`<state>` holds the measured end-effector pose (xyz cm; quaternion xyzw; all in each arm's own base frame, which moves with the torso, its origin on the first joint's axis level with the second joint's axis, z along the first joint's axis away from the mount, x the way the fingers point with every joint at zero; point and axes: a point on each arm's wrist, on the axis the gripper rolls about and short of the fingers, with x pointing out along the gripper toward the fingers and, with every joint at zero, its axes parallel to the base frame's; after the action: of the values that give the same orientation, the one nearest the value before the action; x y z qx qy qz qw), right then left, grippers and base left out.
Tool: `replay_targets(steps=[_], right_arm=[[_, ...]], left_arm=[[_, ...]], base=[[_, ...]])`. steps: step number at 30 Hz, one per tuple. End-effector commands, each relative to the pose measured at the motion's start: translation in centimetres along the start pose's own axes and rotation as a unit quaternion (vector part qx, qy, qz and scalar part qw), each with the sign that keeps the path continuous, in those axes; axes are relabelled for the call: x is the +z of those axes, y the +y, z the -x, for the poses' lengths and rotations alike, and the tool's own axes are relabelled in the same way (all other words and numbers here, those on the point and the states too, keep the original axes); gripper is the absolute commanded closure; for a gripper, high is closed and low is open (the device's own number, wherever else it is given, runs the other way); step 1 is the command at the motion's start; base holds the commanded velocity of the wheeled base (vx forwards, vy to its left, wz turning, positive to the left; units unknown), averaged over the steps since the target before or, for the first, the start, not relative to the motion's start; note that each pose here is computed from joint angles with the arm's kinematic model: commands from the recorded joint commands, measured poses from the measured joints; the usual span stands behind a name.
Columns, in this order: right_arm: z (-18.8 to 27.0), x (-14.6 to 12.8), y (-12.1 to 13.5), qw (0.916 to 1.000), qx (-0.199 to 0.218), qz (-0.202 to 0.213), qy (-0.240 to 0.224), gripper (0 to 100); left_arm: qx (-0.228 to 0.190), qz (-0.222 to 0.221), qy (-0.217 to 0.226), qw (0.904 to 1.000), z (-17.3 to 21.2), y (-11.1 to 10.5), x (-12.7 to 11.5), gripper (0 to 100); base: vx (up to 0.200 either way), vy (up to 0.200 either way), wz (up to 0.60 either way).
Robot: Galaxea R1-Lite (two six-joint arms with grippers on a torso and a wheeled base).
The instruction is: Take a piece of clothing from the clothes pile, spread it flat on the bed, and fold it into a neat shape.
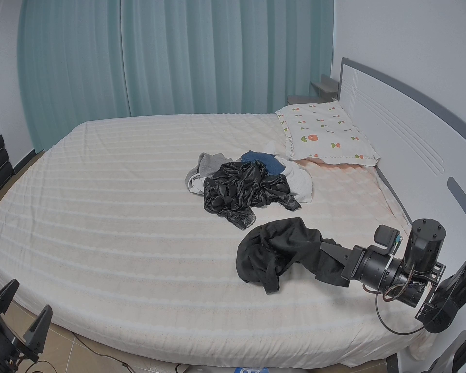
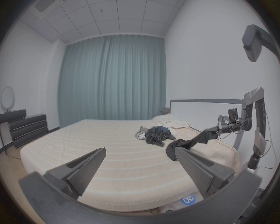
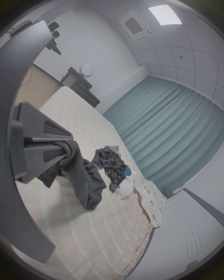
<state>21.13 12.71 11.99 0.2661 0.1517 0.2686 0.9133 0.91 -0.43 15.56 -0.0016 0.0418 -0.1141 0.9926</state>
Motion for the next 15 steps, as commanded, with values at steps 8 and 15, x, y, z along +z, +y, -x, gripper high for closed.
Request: replay_targets(steps=[8,15], right_arm=[[-1.4,6.0,7.2,0.9819,0.152,0.013,-0.112,100],[-1.9,7.4,9.3,0.9744,0.181,0.019,-0.132,100]], left_arm=[[-0.209,0.055,0.208,0.9538,-14.2,-4.0,0.4,0],[-0.208,0.115,0.246,0.9397,-18.7,-8.9,-1.4,0]], base=[[0.0,0.0,0.0],[0.0,0.0,0.0]])
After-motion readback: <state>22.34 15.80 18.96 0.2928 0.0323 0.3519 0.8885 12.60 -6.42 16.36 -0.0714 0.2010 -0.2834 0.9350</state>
